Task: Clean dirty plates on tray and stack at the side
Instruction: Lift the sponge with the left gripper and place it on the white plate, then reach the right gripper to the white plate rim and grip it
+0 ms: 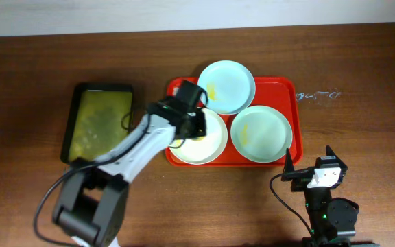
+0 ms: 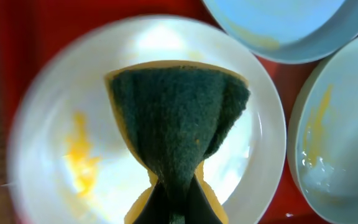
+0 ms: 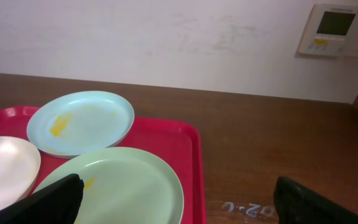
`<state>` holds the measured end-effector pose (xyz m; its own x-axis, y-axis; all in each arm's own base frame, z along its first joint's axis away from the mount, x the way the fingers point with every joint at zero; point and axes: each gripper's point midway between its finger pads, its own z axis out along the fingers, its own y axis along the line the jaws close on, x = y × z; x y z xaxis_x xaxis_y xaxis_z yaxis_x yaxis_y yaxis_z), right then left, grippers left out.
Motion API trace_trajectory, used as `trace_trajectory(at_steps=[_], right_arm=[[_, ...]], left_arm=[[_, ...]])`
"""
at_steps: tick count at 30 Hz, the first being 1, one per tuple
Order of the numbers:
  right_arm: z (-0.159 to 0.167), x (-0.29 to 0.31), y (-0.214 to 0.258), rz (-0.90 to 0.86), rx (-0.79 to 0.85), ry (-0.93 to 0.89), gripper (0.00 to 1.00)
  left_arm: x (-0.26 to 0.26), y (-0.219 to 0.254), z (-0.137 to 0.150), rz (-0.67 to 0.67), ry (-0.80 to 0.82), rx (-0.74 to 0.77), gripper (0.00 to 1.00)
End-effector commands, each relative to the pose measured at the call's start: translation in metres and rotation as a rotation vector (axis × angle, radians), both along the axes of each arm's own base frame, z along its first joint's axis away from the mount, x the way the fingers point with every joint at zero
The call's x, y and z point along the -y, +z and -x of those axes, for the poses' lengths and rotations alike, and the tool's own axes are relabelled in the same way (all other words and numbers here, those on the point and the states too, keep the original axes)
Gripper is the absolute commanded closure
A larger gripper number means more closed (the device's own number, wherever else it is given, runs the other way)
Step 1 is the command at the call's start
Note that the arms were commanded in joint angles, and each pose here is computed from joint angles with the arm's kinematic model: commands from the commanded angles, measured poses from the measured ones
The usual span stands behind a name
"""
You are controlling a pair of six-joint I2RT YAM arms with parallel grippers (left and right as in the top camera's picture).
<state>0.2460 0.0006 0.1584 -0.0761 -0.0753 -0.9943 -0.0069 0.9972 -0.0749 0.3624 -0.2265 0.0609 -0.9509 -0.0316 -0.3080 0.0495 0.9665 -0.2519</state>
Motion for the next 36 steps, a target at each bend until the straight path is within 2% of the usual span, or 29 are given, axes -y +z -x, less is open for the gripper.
trace_trajectory(at_steps=[1, 2, 4, 6, 10, 12, 15, 19, 22, 24, 25, 29, 30, 32, 33, 36], right_arm=[[0.0, 0.003, -0.004, -0.004, -0.006, -0.015, 0.02], [0.0, 0.003, -0.004, -0.004, -0.006, -0.015, 0.02], [0.0, 0.003, -0.004, -0.004, -0.006, -0.015, 0.02], [0.0, 0.003, -0.004, -0.004, -0.006, -0.015, 0.02], [0.0, 0.003, -0.004, -0.004, -0.006, -0.015, 0.02], [0.0, 0.003, -0.004, -0.004, -0.006, -0.015, 0.02], [0.0, 0.003, -0.004, -0.004, -0.006, -0.015, 0.02], [0.0, 0.003, -0.004, -0.004, -0.006, -0.015, 0.01], [0.0, 0.003, -0.004, -0.004, -0.006, -0.015, 0.01], [0.0, 0.003, -0.004, -0.005, -0.006, -0.015, 0.02], [0.0, -0.005, -0.001, -0.03, 0.003, 0.03, 0.02], [0.027, -0.093, 0.009, -0.464, -0.087, 0.537, 0.02], [0.033, -0.102, 0.019, -0.516, -0.083, 0.606, 0.02], [0.047, -0.115, 0.051, -0.469, 0.036, 0.743, 0.02], [0.064, -0.125, 0.08, -0.407, 0.159, 0.852, 0.01], [0.099, -0.122, 0.149, -0.366, 0.455, 0.93, 0.02]], left_arm=[[0.003, -0.021, 0.0, -0.067, 0.025, 0.001, 0.85], [0.0, -0.022, 0.0, -0.079, 0.029, 0.003, 0.7], [-0.001, -0.016, -0.005, -0.08, 0.014, 0.017, 0.31], [-0.006, 0.001, -0.01, -0.079, 0.031, 0.02, 0.13], [-0.019, 0.056, -0.02, -0.053, 0.069, 0.061, 0.09], [-0.036, 0.098, -0.023, -0.027, 0.11, 0.109, 0.01], [-0.081, 0.14, -0.012, -0.037, 0.199, 0.148, 0.01], [-0.145, 0.141, 0.016, -0.167, 0.322, 0.057, 0.01], [-0.169, 0.126, 0.042, -0.225, 0.355, -0.072, 0.01], [-0.173, 0.122, 0.047, -0.235, 0.363, -0.097, 0.01], [-0.173, 0.119, 0.048, -0.239, 0.361, -0.105, 0.0], [-0.17, 0.112, 0.054, -0.242, 0.347, -0.13, 0.01], [-0.169, 0.11, 0.055, -0.241, 0.343, -0.136, 0.01], [-0.165, 0.107, 0.058, -0.232, 0.332, -0.151, 0.01], [-0.165, 0.105, 0.06, -0.232, 0.329, -0.157, 0.01], [-0.166, 0.1, 0.063, -0.238, 0.328, -0.17, 0.01]])
